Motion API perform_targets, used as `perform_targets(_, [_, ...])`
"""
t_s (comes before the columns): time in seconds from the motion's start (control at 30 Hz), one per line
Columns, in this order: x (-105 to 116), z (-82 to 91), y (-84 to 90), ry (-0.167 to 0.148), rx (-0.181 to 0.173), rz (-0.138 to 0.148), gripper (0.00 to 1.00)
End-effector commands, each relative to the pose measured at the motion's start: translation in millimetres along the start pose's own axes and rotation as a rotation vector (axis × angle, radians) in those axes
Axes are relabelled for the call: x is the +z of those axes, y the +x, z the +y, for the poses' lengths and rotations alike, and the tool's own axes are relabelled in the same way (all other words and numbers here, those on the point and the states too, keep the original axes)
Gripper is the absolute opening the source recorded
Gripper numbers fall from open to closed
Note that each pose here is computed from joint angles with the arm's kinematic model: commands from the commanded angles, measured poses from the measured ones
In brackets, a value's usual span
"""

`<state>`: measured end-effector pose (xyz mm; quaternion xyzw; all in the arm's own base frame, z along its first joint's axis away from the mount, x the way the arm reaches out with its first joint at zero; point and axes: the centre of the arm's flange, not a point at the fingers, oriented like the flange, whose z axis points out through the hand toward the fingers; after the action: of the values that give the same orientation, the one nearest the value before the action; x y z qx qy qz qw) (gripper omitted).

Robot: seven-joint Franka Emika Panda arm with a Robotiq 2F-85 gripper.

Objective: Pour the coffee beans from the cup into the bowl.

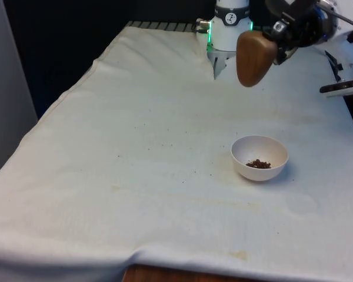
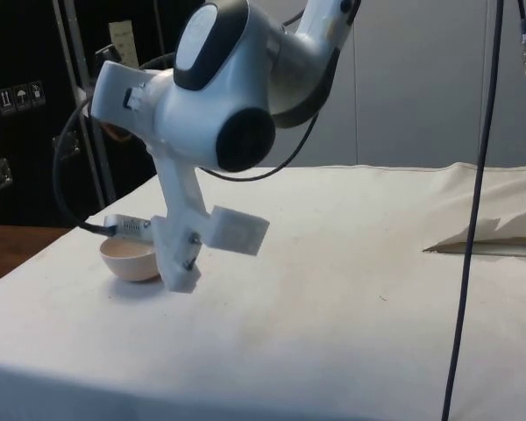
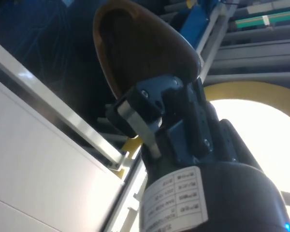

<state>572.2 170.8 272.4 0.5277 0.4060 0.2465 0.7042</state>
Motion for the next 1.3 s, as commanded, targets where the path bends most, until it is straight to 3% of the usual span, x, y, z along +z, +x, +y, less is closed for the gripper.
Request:
perform_targets(0.0, [3,0.8,-5.6,0.02,0.002,0.007,0.0])
perform_targets(0.23, [13,-0.4,-17.9,0.049,0.027,0.003,0.0])
perform_targets(0.27, [13,0.4,-15.2,0.036,0.024,-0.005,0.0])
perform_targets(0.3, [14,-1.2,-19.4,0.054,0.031,0.003,0.0])
perform_targets(0.5, [22,-3.1,-28.1,0.084,0.064,-0.001,0.0])
perform_targets(0.53, [22,-3.4,-25.2,0.067,0.062,-0.008,0.0])
perform_targets(0.57, [23,-3.4,-29.2,0.088,0.068,0.0,0.0])
perform_targets(0.8, [29,-4.1,-40.7,0.125,0.093,-0.007,0.0])
perform_targets(0.83, [29,-4.0,-38.4,0.11,0.092,-0.016,0.0])
perform_targets(0.87, [30,-3.7,-42.4,0.128,0.095,-0.009,0.0])
perform_targets(1.07, [35,-6.4,-53.3,0.169,0.103,-0.016,0.0])
perform_targets(1.1, [35,-6.3,-54.6,0.174,0.104,-0.017,0.0])
perform_targets(1.13, [36,-6.3,-52.0,0.157,0.104,-0.026,0.0])
perform_targets(1.17, [36,-7.8,-58.1,0.187,0.104,-0.019,0.0])
perform_targets(1.27, [38,-10.2,-62.6,0.206,0.104,-0.023,0.0])
